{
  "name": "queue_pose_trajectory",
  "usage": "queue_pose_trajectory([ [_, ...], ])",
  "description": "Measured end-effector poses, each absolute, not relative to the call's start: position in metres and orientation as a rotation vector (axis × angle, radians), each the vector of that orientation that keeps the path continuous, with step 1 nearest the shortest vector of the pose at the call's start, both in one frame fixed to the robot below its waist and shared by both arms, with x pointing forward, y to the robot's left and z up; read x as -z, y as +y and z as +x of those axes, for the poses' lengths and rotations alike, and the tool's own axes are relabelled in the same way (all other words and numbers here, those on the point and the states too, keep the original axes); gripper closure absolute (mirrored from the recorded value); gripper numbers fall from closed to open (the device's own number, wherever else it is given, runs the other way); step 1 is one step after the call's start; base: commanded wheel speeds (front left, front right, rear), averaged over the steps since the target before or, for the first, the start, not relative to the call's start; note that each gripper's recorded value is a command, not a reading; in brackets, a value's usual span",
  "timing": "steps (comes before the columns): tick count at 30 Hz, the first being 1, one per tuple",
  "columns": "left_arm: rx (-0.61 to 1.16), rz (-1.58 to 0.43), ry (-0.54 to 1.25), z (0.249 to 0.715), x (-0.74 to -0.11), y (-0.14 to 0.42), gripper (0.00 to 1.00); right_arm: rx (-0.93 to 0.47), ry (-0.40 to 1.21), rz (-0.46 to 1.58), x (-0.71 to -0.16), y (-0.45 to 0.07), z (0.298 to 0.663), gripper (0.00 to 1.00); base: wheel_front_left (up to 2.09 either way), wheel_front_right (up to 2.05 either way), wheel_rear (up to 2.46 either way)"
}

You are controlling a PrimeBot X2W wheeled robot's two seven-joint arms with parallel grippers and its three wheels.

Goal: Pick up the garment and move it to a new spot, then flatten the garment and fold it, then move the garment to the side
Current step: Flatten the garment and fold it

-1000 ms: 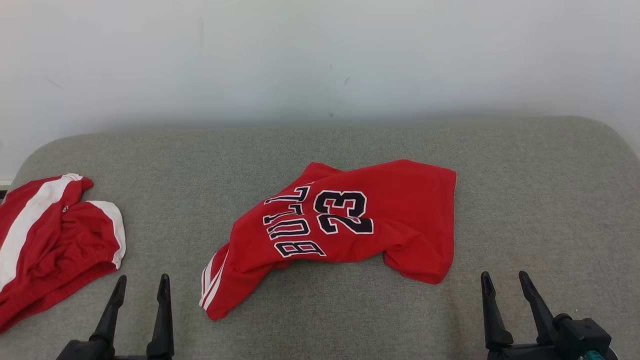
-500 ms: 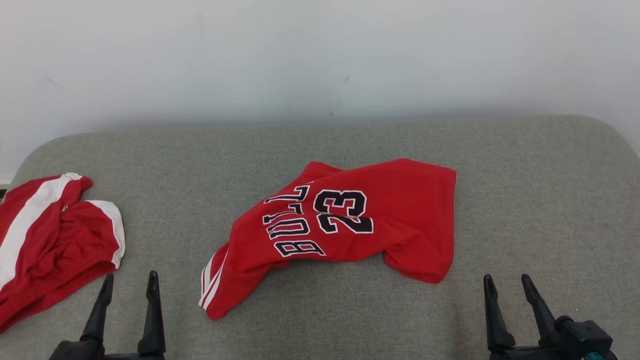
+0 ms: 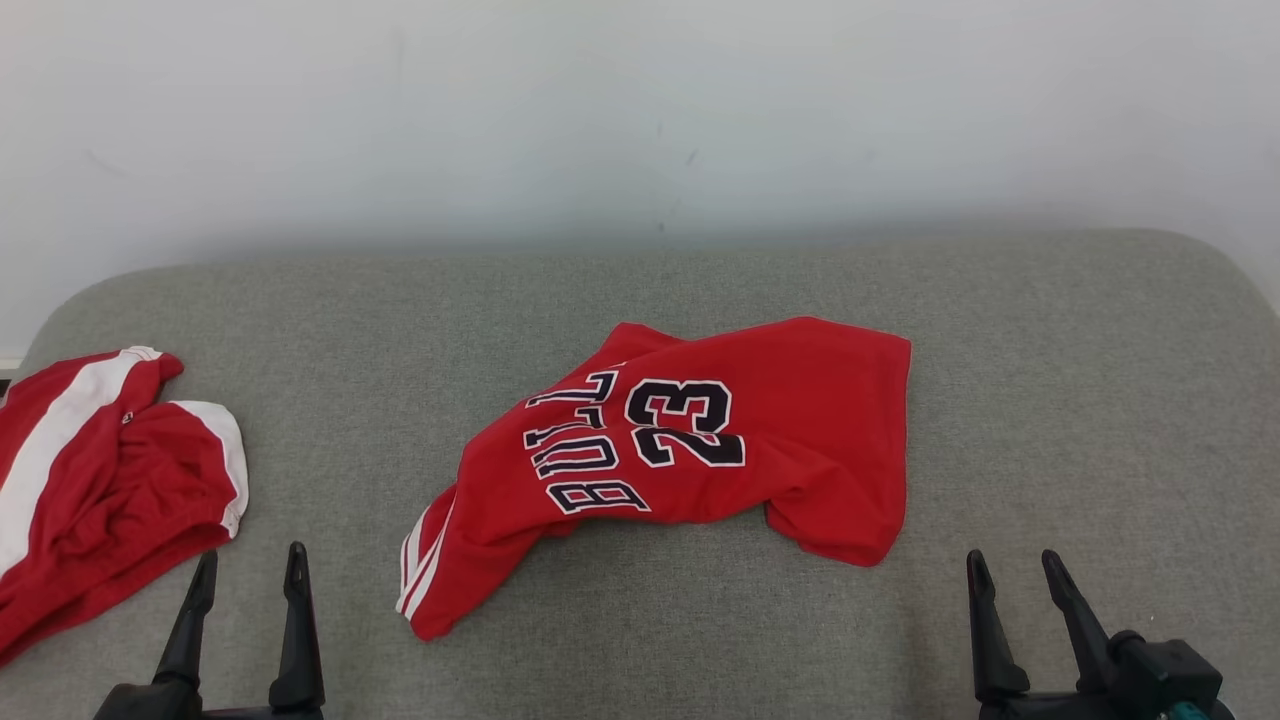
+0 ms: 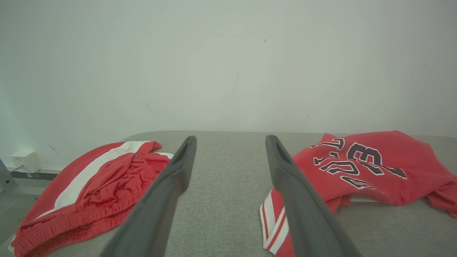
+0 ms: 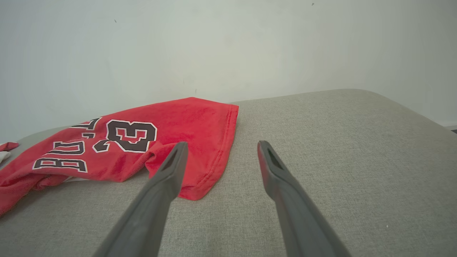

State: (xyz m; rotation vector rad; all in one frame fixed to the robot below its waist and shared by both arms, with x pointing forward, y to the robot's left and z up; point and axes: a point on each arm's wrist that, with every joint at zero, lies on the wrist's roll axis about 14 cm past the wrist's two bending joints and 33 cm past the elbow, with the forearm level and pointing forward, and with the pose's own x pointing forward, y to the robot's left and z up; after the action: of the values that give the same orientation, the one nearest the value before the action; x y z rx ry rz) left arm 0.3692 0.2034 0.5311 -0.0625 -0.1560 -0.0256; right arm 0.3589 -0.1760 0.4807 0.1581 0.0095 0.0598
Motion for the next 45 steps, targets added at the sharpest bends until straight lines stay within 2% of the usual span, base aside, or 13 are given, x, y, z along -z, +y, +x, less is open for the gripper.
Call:
queue_pose_trajectory([
  [6,0.026,-0.07,-0.149,0.369,-0.528,0.201,0.0,-0.078,-0.015,0.142,-0.492,-0.171,0.374,0.0,0.0,0.0,0.0],
  [16,0.019,-0.077,-0.145,0.374,-0.526,0.201,0.0,-0.137,0.001,0.08,-0.502,-0.162,0.419,0.0,0.0,0.0,0.0],
  [21,0.009,-0.077,-0.139,0.38,-0.524,0.205,0.0,-0.147,0.103,0.065,-0.483,-0.16,0.444,0.0,0.0,0.0,0.0],
  [27,-0.012,-0.077,-0.119,0.383,-0.517,0.211,0.0,-0.147,0.258,0.071,-0.442,-0.156,0.457,0.0,0.0,0.0,0.0],
  [35,-0.035,-0.074,-0.101,0.385,-0.511,0.219,0.0,-0.148,0.448,0.097,-0.388,-0.146,0.448,0.0,0.0,0.0,0.0],
  [38,-0.041,-0.074,-0.091,0.386,-0.508,0.221,0.0,-0.156,0.465,0.111,-0.382,-0.14,0.447,0.0,0.0,0.0,0.0],
  [39,-0.041,-0.074,-0.093,0.387,-0.509,0.221,0.0,-0.159,0.472,0.118,-0.381,-0.137,0.446,0.04,0.0,0.0,0.0],
  [40,-0.039,-0.074,-0.094,0.387,-0.509,0.221,0.0,-0.159,0.472,0.124,-0.38,-0.136,0.445,0.69,0.0,0.0,0.0],
  [41,-0.038,-0.075,-0.094,0.388,-0.509,0.22,0.0,-0.161,0.472,0.128,-0.38,-0.135,0.445,1.0,0.0,0.0,0.0],
  [45,-0.032,-0.079,-0.097,0.39,-0.51,0.218,0.0,-0.157,0.427,0.147,-0.387,-0.134,0.445,1.0,0.0,0.0,0.0],
])
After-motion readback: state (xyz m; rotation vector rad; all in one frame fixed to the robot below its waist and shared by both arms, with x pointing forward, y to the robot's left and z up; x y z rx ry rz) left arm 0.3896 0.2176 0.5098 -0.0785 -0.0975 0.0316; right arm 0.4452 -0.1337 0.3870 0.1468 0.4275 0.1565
